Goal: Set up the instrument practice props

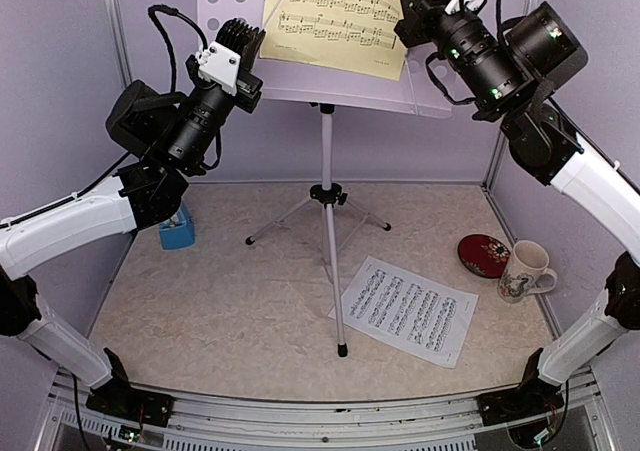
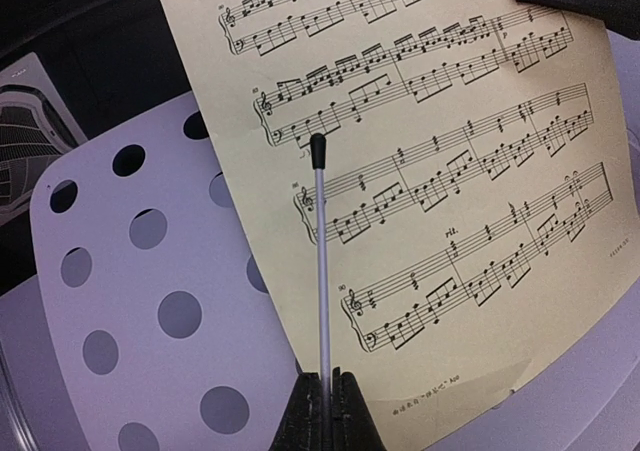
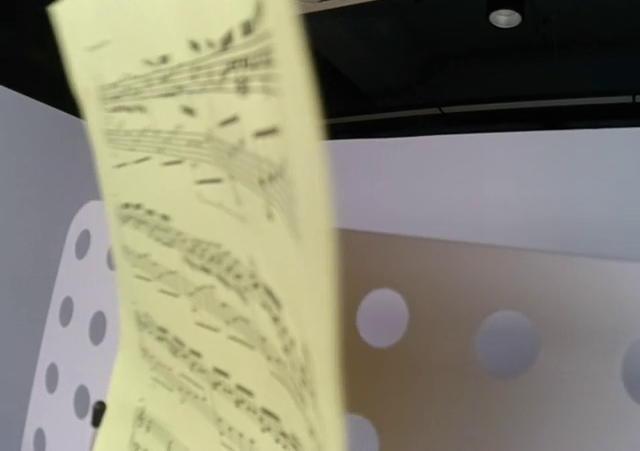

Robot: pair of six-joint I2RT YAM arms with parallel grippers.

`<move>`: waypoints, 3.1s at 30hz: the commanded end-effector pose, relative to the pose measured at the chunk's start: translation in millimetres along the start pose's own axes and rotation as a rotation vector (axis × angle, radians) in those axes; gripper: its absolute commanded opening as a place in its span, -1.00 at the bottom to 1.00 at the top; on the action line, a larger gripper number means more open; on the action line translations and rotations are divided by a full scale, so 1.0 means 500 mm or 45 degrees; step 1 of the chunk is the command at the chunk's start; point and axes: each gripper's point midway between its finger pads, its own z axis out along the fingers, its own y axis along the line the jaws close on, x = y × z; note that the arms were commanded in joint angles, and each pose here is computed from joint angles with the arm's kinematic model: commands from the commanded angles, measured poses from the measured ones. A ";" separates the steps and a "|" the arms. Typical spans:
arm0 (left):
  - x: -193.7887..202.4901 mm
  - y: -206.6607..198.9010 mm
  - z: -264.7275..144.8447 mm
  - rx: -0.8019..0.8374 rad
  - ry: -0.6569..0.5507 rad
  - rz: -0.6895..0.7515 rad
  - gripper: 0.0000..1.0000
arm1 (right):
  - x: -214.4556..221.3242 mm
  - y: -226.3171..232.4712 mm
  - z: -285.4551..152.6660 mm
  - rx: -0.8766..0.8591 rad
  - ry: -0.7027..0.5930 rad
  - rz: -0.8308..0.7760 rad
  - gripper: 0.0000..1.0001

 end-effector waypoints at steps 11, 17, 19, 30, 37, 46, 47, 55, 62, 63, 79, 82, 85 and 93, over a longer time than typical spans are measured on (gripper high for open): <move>-0.034 -0.011 0.000 0.026 -0.086 -0.040 -1.00 | 0.011 0.069 0.025 -0.165 -0.065 0.008 -1.00; -0.037 -0.012 -0.003 0.031 -0.095 -0.041 -1.00 | 0.017 0.082 0.036 -0.188 -0.090 0.022 -1.00; -0.038 -0.013 -0.004 0.032 -0.096 -0.041 -1.00 | 0.023 0.081 0.040 -0.182 -0.092 0.024 -1.00; -0.044 -0.016 -0.002 0.034 -0.101 -0.039 -1.00 | 0.045 0.042 0.059 -0.142 -0.118 0.164 -1.00; -0.042 -0.019 -0.002 0.038 -0.102 -0.036 -1.00 | 0.067 0.078 0.084 -0.265 -0.083 0.183 -1.00; -0.043 -0.021 -0.003 0.044 -0.103 -0.034 -1.00 | 0.100 0.113 0.112 -0.349 -0.022 0.139 -1.00; -0.043 -0.020 -0.003 0.043 -0.102 -0.034 -1.00 | 0.102 0.115 0.115 -0.353 -0.012 0.122 -1.00; -0.039 -0.027 -0.001 0.054 -0.104 -0.028 -1.00 | 0.099 0.108 0.118 -0.353 -0.002 -0.018 -1.00; -0.037 -0.035 0.001 0.064 -0.102 -0.032 -1.00 | 0.101 0.108 0.127 -0.356 -0.006 -0.128 -1.00; -0.036 -0.036 0.001 0.065 -0.103 -0.034 -1.00 | 0.099 0.108 0.129 -0.356 -0.011 -0.143 -1.00; -0.031 -0.042 0.004 0.066 -0.097 -0.028 -1.00 | 0.114 0.104 0.133 -0.360 0.061 -0.269 -1.00; -0.031 -0.042 0.004 0.066 -0.096 -0.028 -1.00 | 0.114 0.095 0.129 -0.331 0.069 -0.277 -1.00; -0.032 -0.042 0.005 0.064 -0.099 -0.027 -1.00 | 0.120 0.094 0.129 -0.318 0.075 -0.277 -1.00; -0.032 -0.042 0.004 0.063 -0.099 -0.030 -1.00 | 0.122 0.093 0.135 -0.308 0.061 -0.302 -1.00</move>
